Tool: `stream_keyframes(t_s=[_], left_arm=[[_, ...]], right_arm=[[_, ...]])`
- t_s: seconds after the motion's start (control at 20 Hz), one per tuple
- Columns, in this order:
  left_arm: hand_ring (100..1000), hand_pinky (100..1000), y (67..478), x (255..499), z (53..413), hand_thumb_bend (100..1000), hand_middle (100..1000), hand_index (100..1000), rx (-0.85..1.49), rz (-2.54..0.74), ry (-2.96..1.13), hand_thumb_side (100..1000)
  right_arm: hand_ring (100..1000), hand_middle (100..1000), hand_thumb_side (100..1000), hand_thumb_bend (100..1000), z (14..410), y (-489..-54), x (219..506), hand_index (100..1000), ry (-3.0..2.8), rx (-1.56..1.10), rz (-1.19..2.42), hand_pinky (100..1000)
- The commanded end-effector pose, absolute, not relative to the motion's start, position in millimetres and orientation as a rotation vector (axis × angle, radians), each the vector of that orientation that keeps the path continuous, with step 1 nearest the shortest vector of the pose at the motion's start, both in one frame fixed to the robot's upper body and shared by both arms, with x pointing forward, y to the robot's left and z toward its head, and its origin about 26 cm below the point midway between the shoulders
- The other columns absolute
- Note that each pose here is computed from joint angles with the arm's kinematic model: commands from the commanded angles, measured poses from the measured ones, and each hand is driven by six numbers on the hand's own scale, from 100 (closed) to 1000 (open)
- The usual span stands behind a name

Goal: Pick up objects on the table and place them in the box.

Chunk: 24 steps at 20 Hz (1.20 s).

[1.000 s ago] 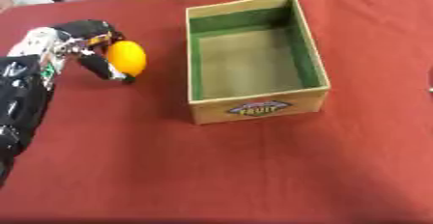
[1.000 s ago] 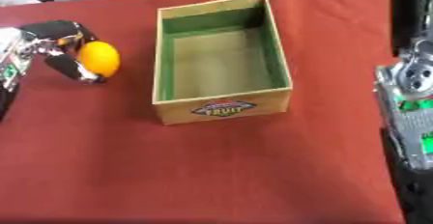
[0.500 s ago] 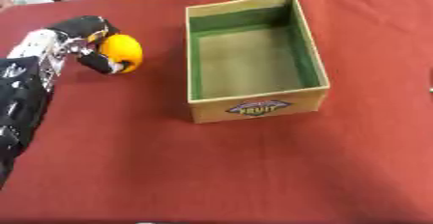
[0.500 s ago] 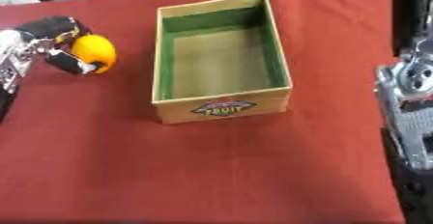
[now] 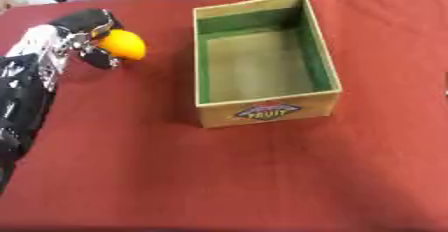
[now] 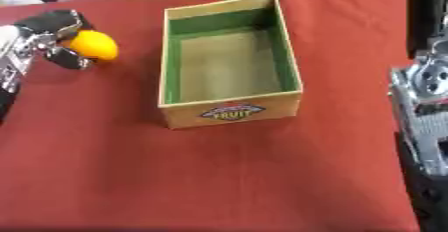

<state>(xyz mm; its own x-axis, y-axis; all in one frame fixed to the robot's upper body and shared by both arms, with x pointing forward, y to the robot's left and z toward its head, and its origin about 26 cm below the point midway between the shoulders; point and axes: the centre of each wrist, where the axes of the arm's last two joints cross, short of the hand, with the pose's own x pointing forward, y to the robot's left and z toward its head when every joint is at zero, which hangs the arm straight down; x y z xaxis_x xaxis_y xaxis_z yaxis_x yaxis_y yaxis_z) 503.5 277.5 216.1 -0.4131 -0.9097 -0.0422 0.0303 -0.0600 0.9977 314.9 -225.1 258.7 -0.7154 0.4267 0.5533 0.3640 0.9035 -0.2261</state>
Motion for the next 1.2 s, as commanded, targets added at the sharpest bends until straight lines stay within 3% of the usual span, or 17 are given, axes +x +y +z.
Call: stream_keyframes(t_s=[0.05,0.65,1.2], left_arm=[[380,145,279.8,499.6,255.7,100,386,566,1.019,-1.527,-1.560,137],[363,119,199.2,463.1,341.6,100,381,548,0.921,-1.530,-2.011,186],[363,113,116.9,429.3,334.7,100,377,547,0.740,-1.599,-2.207,213]], right_arm=[[808,608,1000,100,266.2,-226.6,310.9,856,-2.472,-0.571,0.123,821],[808,609,1000,100,265.9,-223.4,311.1,856,-2.476,-0.557,0.113,820],[807,610,1000,100,266.2,-218.7,311.3,857,-2.492,-0.528,0.094,819]])
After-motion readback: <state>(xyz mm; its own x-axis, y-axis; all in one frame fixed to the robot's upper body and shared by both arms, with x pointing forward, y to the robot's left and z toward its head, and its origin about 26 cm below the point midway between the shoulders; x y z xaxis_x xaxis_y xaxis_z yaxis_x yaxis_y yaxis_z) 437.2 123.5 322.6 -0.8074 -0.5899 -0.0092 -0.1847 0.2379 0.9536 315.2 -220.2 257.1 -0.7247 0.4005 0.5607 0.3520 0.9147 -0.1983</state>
